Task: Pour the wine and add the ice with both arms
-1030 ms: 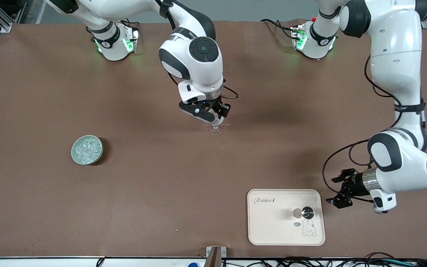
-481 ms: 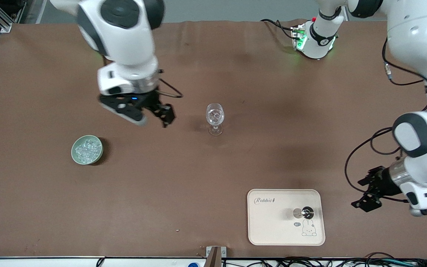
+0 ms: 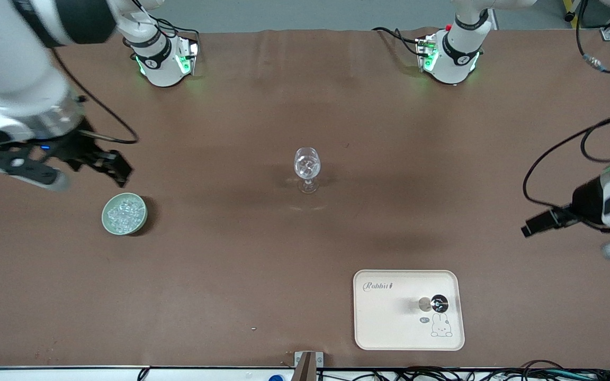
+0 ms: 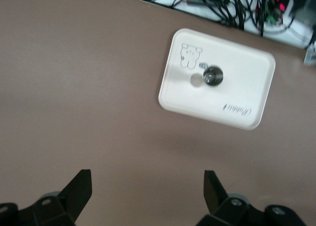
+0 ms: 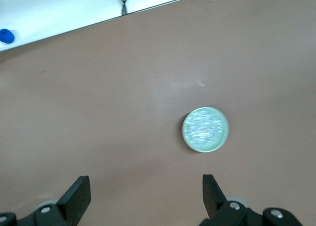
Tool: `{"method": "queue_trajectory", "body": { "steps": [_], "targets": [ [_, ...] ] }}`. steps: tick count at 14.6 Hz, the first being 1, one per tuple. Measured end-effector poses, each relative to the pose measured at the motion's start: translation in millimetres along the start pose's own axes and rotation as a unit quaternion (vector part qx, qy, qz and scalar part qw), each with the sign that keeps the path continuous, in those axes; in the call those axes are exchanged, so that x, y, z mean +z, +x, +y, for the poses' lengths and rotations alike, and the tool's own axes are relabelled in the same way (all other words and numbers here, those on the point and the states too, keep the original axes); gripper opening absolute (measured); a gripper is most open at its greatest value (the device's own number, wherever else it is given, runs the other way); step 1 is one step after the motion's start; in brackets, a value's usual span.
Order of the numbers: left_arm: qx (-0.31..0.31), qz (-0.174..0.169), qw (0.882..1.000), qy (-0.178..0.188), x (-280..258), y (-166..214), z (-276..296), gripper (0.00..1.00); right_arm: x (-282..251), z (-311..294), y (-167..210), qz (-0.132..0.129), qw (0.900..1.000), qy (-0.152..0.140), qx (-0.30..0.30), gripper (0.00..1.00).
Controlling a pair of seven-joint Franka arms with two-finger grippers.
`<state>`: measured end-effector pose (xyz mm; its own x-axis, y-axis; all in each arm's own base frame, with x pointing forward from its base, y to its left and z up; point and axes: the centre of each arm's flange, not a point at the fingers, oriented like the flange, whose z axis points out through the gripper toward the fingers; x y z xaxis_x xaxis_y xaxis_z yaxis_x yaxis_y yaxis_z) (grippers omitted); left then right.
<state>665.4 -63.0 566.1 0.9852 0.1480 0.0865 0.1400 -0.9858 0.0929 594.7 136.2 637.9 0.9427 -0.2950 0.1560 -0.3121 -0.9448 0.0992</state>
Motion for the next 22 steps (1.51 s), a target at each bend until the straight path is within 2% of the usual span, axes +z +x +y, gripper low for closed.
{"method": "queue_trajectory", "body": {
  "steps": [2,5,7,9,11,15,20,22],
  "targets": [
    [0.047,0.002,0.999,0.015,-24.8,-29.9,22.7,1.0,-8.1,49.2,12.5,-0.011,1.0,-0.001,-0.022,1.0],
    [0.08,-0.003,0.997,0.023,-49.6,-79.6,20.5,1.0,-12.7,132.6,28.1,-0.035,0.998,0.003,-0.055,1.0],
    [0.085,-0.001,0.996,0.026,-60.6,-114.1,8.9,1.0,-13.2,185.7,31.2,-0.05,0.996,0.022,-0.075,1.0],
    [0.085,0.011,0.996,0.026,-64.0,-142.7,0.4,1.0,-16.6,218.7,26.0,-0.056,0.994,0.034,-0.085,1.0],
    [0.083,0.007,0.996,0.025,-59.3,-157.7,-4.4,1.0,-20.3,224.5,19.2,-0.062,0.994,0.037,-0.087,1.0],
    [0.089,-0.01,0.996,0.024,-41.7,-153.3,3.4,1.0,-18.3,205.5,15.1,-0.064,0.993,0.038,-0.088,1.0],
    [0.094,-0.024,0.995,0.021,-42.4,-110.8,22.7,1.0,-19.0,197.0,14.3,-0.062,0.994,0.04,-0.086,1.0],
    [0.092,-0.03,0.995,0.021,-40.9,-104.6,20.7,1.0,-19.8,194.7,14.7,-0.06,0.993,0.051,-0.086,1.0]
  ]
}}
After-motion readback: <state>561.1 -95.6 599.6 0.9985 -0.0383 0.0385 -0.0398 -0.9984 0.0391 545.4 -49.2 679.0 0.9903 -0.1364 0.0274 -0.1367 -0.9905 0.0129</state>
